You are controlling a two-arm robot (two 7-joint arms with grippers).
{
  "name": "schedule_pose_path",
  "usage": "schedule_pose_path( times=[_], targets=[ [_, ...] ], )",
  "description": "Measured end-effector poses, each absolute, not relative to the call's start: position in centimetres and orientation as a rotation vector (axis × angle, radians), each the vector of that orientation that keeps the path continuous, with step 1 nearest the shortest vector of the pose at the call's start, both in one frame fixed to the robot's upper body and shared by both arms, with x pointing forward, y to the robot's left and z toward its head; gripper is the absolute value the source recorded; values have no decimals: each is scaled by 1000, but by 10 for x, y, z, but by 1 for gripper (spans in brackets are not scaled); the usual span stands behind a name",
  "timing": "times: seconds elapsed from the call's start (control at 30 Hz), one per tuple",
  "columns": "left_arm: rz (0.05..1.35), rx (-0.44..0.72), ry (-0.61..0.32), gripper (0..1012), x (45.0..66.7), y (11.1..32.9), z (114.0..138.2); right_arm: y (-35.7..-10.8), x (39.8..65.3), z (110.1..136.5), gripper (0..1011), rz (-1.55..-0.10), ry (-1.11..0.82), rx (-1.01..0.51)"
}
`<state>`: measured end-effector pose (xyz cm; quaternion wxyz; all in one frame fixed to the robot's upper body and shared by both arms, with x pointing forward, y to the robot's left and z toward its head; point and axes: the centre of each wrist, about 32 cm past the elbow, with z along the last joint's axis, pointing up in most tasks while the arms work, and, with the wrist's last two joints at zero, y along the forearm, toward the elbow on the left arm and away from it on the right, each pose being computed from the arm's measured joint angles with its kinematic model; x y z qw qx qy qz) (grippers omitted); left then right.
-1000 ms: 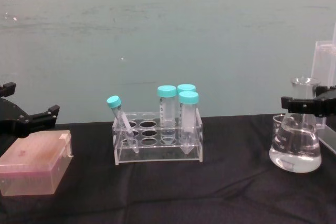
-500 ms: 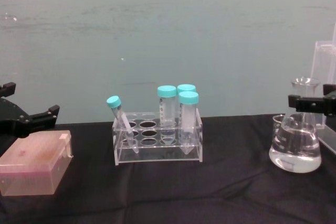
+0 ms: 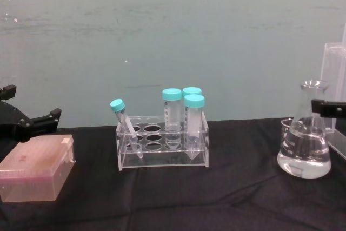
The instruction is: Place the experimental apparatus aside using one hand.
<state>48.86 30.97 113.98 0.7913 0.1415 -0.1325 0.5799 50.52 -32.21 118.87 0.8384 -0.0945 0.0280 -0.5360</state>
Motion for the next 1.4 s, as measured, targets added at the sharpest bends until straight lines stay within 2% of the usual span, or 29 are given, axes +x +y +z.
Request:
schedule_pose_path(
  times=[0.23, 0.53, 0.97, 1.4],
  targets=[
    [1248, 304, -285, 1000, 489, 310, 1140, -326, 498, 1190, 1000, -1118, 72, -202],
    [1248, 304, -285, 1000, 489, 310, 1140, -324, 487, 1188, 1000, -1007, 74, -208],
    [1248, 304, -285, 1000, 489, 310, 1140, -318, 487, 1186, 1000, -886, 49, -188],
    [1248, 304, -285, 1000, 489, 310, 1140, -315, 488, 1186, 1000, -825, 37, -181]
  ],
)
